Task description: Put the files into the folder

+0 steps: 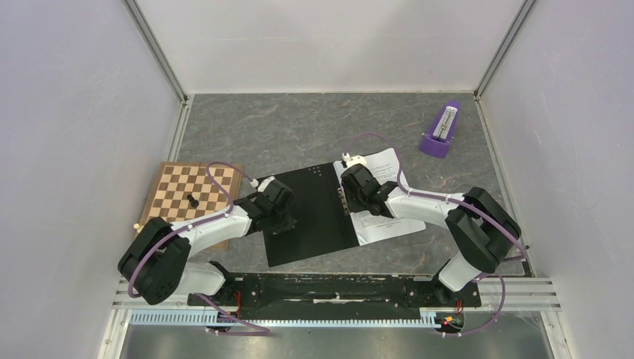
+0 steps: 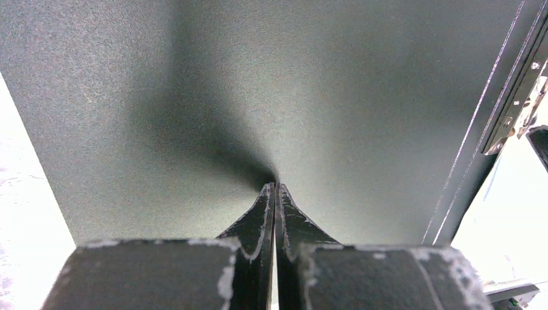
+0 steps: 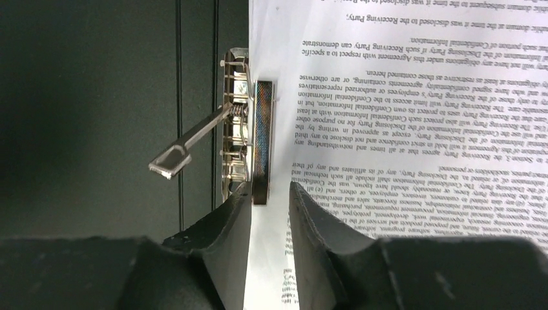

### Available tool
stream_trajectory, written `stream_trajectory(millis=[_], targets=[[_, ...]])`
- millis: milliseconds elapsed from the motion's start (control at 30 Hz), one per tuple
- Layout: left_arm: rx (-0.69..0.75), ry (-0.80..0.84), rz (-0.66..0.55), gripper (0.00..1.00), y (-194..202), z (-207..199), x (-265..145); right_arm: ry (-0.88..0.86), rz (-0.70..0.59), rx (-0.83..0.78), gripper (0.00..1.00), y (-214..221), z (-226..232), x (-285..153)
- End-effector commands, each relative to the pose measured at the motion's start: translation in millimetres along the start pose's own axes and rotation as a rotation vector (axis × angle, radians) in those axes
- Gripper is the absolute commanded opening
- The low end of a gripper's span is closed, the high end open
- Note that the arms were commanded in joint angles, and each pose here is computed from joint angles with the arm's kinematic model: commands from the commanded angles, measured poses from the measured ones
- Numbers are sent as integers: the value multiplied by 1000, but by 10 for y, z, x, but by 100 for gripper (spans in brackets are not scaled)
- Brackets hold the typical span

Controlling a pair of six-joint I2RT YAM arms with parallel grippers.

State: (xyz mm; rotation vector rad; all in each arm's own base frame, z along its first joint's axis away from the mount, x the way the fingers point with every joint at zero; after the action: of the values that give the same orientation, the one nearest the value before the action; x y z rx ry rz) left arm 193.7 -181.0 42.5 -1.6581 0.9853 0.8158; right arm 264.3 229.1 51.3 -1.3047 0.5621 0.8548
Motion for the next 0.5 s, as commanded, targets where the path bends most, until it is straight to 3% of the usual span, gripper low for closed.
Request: stream_trajectory(millis=[0,233,467], targets=[[-1,-44,2,4,30,88,59,-27,-50,16,31,-280,102,-259],[-8,-42,0,3,29,85,52,-56,-132,14,25,-583,192,-603],[-12,-42,0,3,28,81,61,12,-87,-183,18,-629,510,-606]])
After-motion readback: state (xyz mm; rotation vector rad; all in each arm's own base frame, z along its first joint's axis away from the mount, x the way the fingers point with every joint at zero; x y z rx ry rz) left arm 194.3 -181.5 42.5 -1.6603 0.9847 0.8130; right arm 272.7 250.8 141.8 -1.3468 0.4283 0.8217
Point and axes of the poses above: each gripper's point midway between its finger pads, its own x axis out along the fingers, its own z axis along the line the jaws close on, y = z × x, the point moved 3 cm from there along -x, back along the fingers, and after that the axes turned 14 degrees about x, right-handed, at the moved point
